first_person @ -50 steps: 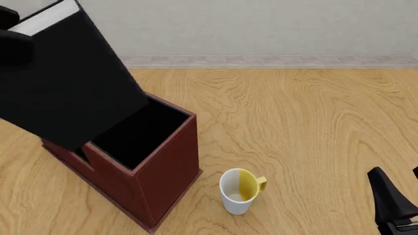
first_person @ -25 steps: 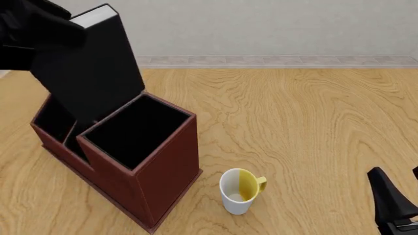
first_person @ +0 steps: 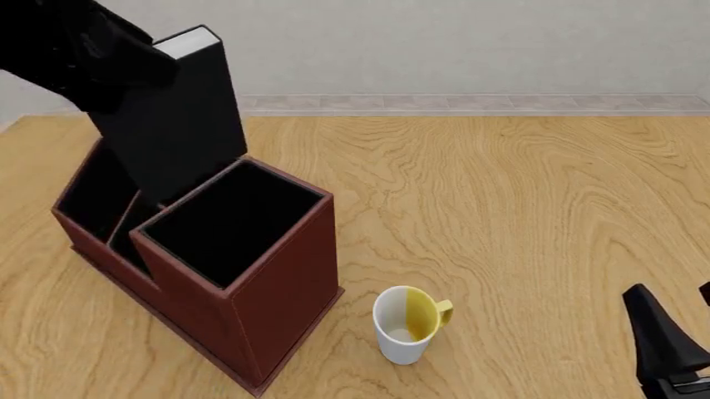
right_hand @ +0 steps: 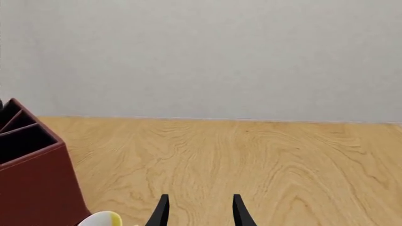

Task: Pick up the book and place it in the right compartment of the caddy.

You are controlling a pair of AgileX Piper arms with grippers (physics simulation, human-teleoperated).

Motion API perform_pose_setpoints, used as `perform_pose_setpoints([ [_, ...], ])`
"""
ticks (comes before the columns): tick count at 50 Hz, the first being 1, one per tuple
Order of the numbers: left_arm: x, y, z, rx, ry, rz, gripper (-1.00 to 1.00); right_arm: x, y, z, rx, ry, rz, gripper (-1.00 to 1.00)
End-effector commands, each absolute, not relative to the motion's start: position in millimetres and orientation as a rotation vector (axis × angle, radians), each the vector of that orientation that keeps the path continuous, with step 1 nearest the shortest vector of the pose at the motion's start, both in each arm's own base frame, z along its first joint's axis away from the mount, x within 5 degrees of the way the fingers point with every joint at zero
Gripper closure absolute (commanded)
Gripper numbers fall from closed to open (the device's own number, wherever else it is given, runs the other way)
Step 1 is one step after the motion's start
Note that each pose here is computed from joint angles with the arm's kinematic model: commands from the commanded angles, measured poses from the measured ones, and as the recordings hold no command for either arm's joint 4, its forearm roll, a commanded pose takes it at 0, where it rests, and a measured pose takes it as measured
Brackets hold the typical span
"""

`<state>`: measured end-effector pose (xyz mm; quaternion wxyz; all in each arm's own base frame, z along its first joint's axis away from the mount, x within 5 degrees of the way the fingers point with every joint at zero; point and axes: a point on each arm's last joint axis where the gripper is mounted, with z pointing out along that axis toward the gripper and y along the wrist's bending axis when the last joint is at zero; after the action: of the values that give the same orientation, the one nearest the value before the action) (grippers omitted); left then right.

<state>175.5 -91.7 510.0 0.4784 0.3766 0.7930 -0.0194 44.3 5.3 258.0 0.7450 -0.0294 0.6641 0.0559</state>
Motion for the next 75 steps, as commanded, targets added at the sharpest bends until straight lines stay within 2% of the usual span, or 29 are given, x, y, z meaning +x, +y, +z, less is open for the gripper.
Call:
perform_pose_setpoints([
  [1,182.1,-94.8,503.5,0.942,1.933,-0.031,1.0,44.1,5.6,258.3,-0.072,1.456,0.126,-1.0],
  [28,196.2,-109.9,472.1,0.961,1.959,-0.062,1.0,43.7,5.0,259.5,-0.068,1.458,0.111,-1.0],
  [75,196.4,-121.6,422.6,0.949,2.011,-0.125,1.0,43.7,4.6,259.3,-0.067,1.462,0.097,-1.0],
])
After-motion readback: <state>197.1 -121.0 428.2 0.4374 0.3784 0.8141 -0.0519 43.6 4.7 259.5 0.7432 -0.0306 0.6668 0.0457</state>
